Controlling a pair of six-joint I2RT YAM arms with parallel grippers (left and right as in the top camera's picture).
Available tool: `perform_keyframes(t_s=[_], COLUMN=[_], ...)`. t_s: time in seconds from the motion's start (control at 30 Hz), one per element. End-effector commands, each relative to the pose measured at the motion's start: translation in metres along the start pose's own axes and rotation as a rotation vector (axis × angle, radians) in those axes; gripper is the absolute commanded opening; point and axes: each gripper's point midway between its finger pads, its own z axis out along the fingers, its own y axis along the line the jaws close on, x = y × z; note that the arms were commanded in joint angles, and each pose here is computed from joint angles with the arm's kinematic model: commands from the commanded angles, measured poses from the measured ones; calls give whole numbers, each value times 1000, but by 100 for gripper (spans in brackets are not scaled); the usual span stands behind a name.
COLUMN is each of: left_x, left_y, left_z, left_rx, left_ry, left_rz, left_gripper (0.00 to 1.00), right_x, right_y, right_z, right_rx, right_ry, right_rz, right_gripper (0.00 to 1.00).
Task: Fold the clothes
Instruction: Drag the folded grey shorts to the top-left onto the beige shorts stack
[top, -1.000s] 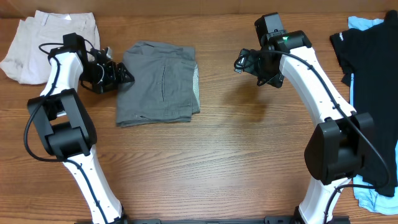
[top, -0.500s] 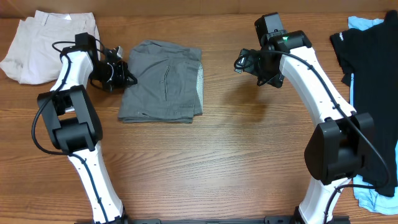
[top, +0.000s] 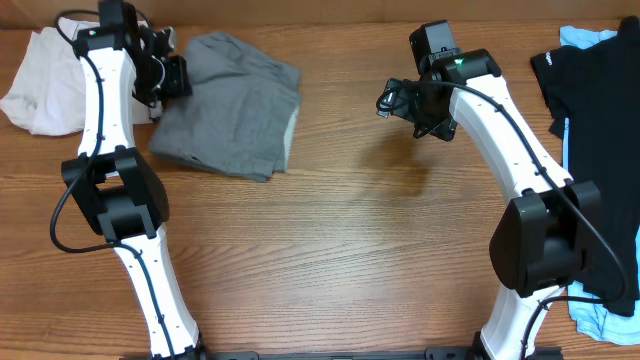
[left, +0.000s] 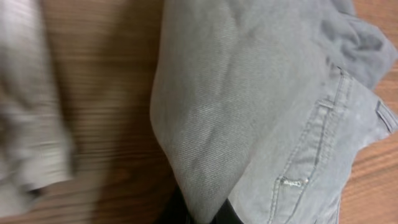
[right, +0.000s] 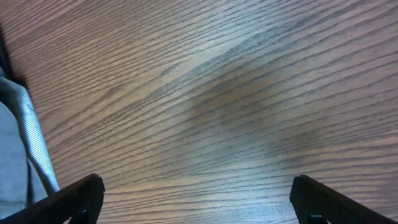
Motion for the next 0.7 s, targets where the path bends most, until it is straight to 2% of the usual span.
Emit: perform_keyframes(t_s=[0.0, 0.67], left_x=[-17, -68], left_y=[15, 62], left_z=[-23, -69], left_rx=[-89, -204], left_ry=[-62, -292], left_rz=[6, -7], left_gripper=[4, 4], right_x=[-2, 14], right_y=[-3, -14], right_z=[-1, -2], right_rx=[10, 54], right_ry=[-3, 62], right_rz=[-1, 2], right_gripper=[100, 100])
